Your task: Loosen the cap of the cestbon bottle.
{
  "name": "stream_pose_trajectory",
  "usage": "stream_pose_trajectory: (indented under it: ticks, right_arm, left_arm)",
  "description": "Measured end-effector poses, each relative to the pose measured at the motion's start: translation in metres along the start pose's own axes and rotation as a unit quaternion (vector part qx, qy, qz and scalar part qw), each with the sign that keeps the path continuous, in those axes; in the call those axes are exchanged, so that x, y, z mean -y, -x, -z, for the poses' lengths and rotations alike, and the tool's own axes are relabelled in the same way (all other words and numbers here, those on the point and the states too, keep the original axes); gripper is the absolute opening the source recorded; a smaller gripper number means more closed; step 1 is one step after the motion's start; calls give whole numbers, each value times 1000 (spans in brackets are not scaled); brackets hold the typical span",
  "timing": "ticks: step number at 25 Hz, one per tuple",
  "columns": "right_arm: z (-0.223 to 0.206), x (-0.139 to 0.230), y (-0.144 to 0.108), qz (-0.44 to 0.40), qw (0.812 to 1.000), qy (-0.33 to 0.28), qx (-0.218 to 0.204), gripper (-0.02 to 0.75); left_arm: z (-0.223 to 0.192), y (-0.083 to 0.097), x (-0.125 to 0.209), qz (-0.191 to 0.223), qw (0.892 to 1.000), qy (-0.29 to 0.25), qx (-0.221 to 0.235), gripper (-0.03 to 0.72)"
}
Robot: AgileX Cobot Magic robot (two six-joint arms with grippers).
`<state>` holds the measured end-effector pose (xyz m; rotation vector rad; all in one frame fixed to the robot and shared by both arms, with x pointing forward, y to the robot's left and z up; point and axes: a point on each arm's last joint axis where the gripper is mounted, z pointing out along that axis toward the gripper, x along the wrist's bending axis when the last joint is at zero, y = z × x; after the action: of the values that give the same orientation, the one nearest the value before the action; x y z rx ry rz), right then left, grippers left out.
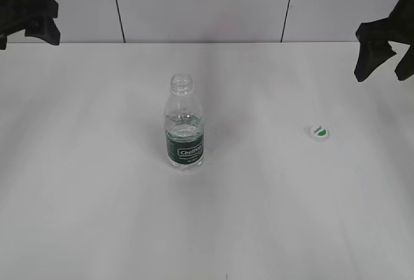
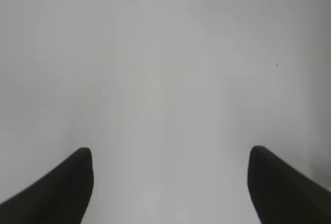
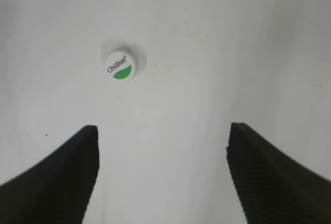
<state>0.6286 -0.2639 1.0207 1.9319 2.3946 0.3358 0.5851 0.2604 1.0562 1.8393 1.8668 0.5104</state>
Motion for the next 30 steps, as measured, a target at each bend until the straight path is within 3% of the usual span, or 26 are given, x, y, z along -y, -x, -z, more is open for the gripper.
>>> stream_pose_trajectory:
  ticks: [15, 23, 30]
  right_arm:
    - [0, 0, 0, 0, 1000, 0, 0, 589]
    - [0, -1, 0, -1, 1000, 5, 0, 589]
    - [0, -3, 0, -2, 1000, 18, 1, 589]
  left_arm:
    - [13, -11, 2, -4, 1000, -21, -21, 552]
    - [106, -21, 17, -30, 997, 4, -66, 551]
    - [196, -29, 62, -20, 996, 42, -81, 551]
